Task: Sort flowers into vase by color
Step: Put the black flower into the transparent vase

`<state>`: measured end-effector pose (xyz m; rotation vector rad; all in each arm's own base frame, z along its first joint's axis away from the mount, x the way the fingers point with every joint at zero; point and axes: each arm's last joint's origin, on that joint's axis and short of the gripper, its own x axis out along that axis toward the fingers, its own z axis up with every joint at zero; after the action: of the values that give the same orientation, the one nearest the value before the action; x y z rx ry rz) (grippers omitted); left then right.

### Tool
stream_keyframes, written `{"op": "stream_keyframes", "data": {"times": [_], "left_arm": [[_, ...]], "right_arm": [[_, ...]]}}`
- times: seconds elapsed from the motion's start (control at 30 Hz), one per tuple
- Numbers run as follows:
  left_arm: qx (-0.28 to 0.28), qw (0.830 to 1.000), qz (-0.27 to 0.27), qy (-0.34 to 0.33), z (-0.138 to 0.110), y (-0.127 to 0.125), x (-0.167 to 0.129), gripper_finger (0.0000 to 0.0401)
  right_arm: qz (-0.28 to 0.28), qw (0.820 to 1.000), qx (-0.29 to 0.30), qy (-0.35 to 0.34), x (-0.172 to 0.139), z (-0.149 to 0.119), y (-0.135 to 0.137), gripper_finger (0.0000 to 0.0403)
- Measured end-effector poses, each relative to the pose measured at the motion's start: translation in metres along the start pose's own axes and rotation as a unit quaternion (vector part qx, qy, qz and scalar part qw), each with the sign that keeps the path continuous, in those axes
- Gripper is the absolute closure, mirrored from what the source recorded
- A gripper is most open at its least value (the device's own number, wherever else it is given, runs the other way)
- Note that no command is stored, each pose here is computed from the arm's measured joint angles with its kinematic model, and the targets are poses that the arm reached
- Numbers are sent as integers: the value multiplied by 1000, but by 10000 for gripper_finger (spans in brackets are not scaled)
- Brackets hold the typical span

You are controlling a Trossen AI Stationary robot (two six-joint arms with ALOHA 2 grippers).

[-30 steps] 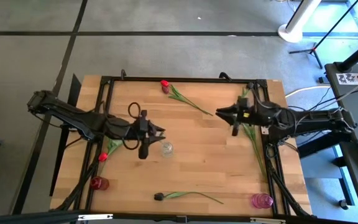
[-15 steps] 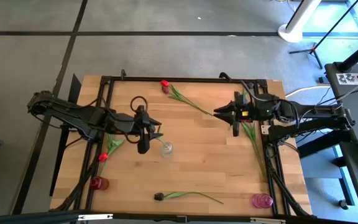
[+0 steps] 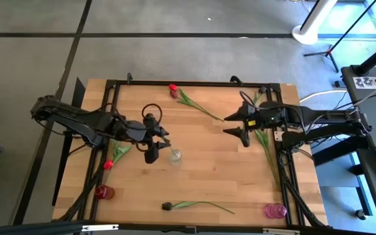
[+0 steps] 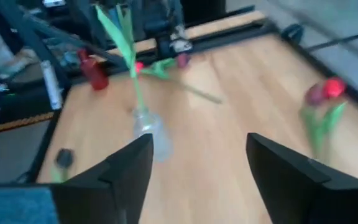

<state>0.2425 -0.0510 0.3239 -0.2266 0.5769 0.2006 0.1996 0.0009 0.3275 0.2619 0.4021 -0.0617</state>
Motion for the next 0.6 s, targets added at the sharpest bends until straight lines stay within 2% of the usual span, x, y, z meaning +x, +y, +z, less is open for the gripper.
{"op": "stream_keyframes", "data": {"times": [0.3,0.47,0.6], "left_arm": [[12,997,38,65,7,7,-19,177],[15,994,44,99,9,9,-29,177],[12,989,41,143,12,11,-43,177]], "right_arm": [[-8,1000,0,25,12,-5,-1,118],[-8,999,-26,28,14,-5,-1,118],[-25,996,-73,41,24,-8,-2,118]]}}
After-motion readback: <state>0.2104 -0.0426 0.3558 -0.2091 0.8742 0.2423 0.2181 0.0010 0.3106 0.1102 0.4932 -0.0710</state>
